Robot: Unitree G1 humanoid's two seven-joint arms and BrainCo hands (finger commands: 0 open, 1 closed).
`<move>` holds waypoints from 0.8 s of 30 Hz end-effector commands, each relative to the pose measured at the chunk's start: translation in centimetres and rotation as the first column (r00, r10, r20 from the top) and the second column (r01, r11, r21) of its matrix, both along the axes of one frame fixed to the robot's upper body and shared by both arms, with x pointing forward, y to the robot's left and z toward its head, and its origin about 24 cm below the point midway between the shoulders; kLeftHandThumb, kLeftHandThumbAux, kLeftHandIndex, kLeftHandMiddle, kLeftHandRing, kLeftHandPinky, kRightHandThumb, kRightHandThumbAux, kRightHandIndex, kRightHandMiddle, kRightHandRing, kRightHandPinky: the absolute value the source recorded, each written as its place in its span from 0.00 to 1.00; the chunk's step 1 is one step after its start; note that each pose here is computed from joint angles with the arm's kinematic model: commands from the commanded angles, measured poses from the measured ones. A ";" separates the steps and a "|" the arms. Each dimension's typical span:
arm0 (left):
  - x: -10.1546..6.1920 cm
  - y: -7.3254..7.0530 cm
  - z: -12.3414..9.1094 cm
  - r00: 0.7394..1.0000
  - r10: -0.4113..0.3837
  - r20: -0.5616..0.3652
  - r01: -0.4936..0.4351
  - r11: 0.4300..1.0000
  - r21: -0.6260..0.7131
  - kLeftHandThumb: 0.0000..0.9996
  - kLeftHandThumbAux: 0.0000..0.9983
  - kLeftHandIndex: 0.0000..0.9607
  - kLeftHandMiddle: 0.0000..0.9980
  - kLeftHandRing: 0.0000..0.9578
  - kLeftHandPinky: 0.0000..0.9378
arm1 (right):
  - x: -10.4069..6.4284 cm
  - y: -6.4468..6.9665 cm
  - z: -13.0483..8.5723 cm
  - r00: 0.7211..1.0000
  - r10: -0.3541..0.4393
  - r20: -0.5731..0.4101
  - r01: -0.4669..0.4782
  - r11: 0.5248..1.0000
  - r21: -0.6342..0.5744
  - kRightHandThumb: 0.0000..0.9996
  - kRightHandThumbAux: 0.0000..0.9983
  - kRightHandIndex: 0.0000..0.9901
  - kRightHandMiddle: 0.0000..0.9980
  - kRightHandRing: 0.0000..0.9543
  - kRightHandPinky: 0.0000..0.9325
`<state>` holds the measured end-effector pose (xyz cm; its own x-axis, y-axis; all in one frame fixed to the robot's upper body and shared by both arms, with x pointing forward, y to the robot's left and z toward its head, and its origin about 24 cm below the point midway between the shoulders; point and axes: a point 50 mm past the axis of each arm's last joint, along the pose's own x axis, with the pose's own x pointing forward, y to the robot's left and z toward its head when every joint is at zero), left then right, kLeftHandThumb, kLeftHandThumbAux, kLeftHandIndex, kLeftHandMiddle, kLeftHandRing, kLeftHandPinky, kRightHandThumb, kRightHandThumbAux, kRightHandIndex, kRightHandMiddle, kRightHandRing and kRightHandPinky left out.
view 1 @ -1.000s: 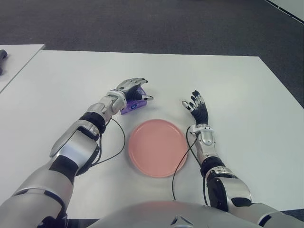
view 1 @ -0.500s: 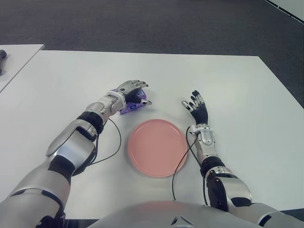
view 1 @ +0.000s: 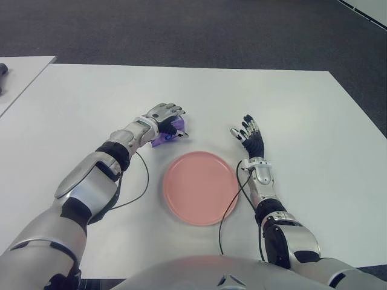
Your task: Put the tissue paper into the plate.
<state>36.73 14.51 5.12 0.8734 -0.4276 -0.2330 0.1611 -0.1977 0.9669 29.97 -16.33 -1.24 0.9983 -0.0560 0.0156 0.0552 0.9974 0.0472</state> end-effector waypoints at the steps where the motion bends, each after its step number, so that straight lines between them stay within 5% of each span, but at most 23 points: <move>1: -0.1 1.0 0.5 0.998 -0.006 0.063 0.002 0.999 0.052 0.03 0.19 0.00 0.00 0.00 0.00 | -2.3 -0.1 -3.2 0.987 -0.005 -0.161 0.008 1.000 0.017 0.06 0.68 0.00 0.00 0.00 0.00; 10: -0.2 1.4 2.7 0.970 -0.022 0.242 -0.001 0.995 0.096 0.04 0.19 0.00 0.00 0.00 0.00 | -2.3 -0.1 -3.4 0.985 0.004 -0.172 -0.002 1.000 0.012 0.05 0.68 0.00 0.00 0.00 0.00; 24: -2.2 2.3 4.3 0.833 -0.095 0.545 0.001 0.985 0.171 0.09 0.25 0.00 0.00 0.00 0.00 | -2.5 0.1 -3.5 0.986 0.015 -0.168 -0.016 1.000 -0.007 0.04 0.68 0.00 0.00 0.00 0.00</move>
<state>35.25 16.46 10.11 0.8664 -0.4614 0.1909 -0.3676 -0.3307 0.8692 29.95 -16.24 -1.33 0.9993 -0.0346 0.0102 0.0343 0.9990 0.0278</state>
